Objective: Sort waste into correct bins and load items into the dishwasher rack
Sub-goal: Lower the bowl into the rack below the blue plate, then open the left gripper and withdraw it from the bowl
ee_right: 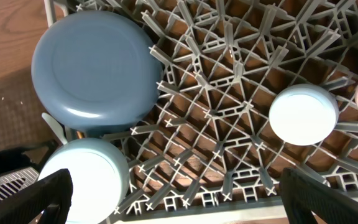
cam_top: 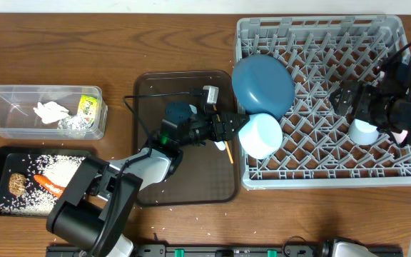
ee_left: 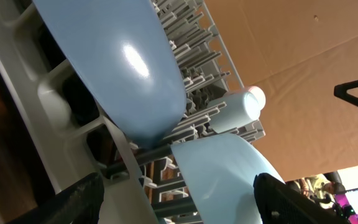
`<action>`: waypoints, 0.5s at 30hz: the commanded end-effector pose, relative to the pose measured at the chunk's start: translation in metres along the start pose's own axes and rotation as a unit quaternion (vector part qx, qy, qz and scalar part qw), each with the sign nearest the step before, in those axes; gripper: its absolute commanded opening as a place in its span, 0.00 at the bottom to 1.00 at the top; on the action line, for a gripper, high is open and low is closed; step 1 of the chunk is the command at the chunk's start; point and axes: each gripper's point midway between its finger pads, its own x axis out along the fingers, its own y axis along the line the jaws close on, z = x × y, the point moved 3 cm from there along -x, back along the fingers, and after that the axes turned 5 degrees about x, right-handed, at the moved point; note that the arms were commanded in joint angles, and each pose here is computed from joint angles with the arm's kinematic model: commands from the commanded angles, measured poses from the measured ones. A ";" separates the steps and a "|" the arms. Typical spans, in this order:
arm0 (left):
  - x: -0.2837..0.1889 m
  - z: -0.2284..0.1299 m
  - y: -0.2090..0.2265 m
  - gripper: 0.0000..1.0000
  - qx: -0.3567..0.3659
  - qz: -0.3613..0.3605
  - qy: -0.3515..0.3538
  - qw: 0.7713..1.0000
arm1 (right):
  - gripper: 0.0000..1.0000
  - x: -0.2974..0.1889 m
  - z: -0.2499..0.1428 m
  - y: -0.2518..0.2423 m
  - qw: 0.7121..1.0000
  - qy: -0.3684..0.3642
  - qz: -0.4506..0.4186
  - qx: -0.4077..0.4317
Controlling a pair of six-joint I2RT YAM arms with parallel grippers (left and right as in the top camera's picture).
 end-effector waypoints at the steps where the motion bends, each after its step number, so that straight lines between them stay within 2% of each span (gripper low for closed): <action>1: 0.001 -0.010 -0.009 0.78 0.017 -0.014 0.018 1.000 | 0.99 0.001 0.002 0.003 1.000 -0.002 0.003 0.002; 15: 0.016 -0.024 -0.029 0.78 0.033 -0.029 0.033 0.998 | 0.99 0.001 0.002 0.003 1.000 -0.003 0.003 0.002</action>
